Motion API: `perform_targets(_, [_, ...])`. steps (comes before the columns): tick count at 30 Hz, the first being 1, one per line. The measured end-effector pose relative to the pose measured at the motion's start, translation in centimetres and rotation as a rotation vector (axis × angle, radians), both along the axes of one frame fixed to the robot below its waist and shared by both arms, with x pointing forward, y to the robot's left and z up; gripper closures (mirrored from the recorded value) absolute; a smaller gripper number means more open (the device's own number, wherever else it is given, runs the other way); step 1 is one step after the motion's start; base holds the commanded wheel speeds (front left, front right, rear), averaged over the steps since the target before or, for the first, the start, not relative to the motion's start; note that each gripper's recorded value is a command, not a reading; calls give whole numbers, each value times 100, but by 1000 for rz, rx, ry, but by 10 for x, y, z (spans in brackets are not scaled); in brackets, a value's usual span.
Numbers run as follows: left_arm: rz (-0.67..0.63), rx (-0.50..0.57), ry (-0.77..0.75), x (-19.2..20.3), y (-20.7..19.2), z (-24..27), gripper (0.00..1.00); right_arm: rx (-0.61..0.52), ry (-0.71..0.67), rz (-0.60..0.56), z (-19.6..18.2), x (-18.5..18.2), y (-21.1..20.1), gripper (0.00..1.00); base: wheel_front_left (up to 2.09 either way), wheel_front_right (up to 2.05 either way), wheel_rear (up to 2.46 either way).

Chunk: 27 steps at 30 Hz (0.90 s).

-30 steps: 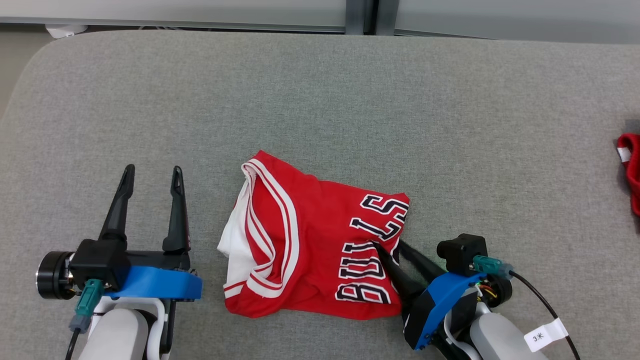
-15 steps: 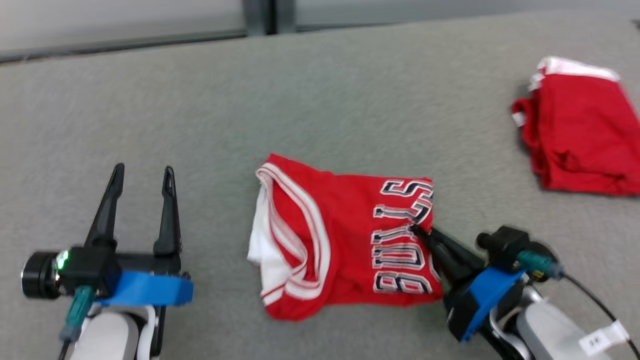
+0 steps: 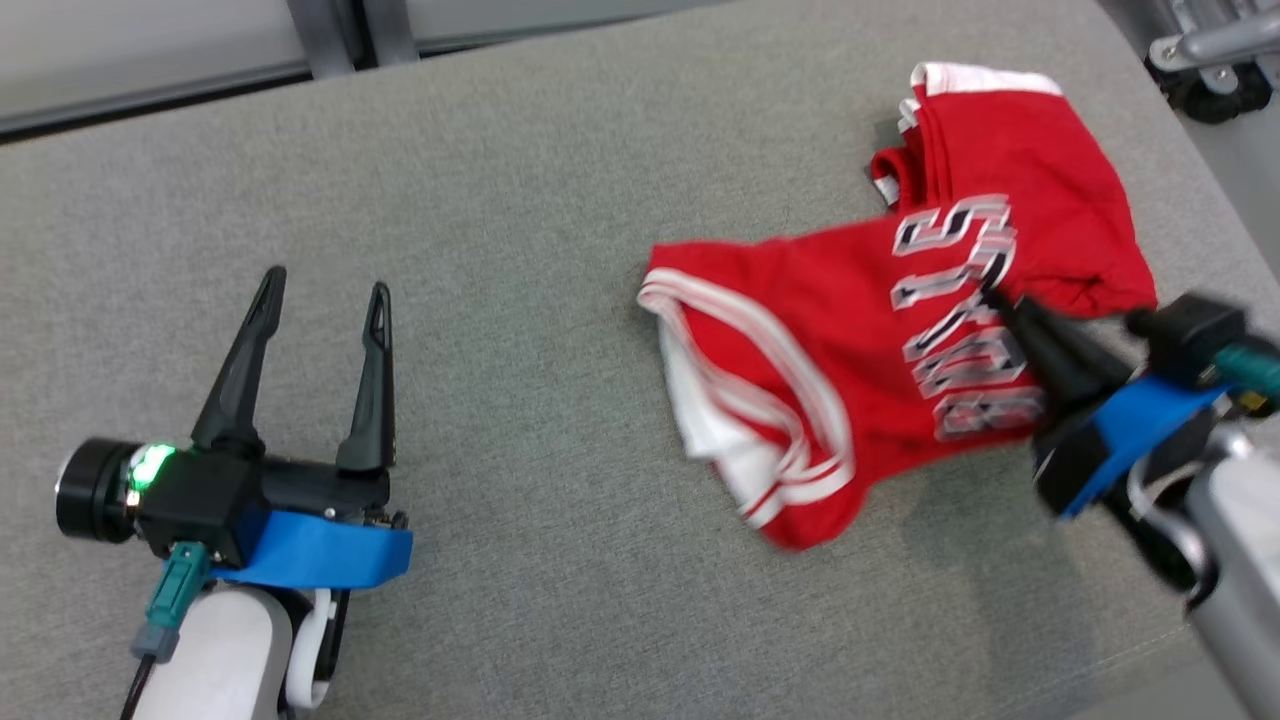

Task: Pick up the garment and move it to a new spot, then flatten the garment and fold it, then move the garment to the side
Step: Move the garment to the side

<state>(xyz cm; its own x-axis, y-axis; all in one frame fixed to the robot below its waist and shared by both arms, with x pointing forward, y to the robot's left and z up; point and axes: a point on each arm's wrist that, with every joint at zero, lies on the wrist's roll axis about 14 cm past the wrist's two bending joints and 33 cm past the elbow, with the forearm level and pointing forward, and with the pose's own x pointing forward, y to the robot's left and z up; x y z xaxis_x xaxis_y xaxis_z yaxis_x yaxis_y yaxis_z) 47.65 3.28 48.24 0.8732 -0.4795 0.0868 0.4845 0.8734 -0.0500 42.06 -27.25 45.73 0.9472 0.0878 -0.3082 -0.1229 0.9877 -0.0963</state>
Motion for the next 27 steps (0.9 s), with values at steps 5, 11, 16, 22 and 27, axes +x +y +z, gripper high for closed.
perform_targets(5, [-26,3,2,16,-6,-10,0,-75,-61,-76,20,45,-44,100,0,0,0])
perform_targets(11, [-41,-8,24,27,-11,-27,0,-201,-53,-244,29,64,-122,100,0,0,0])
perform_targets(16, [-72,-9,17,34,-18,-34,0,-278,-24,-315,24,67,-155,100,0,0,0])
perform_targets(22, [-102,-5,-17,43,-25,-33,0,-332,16,-375,14,71,-177,100,0,0,0])
perform_targets(27, [-107,-2,-28,45,-24,-32,0,-332,79,-403,-15,70,-178,0,0,0,0])
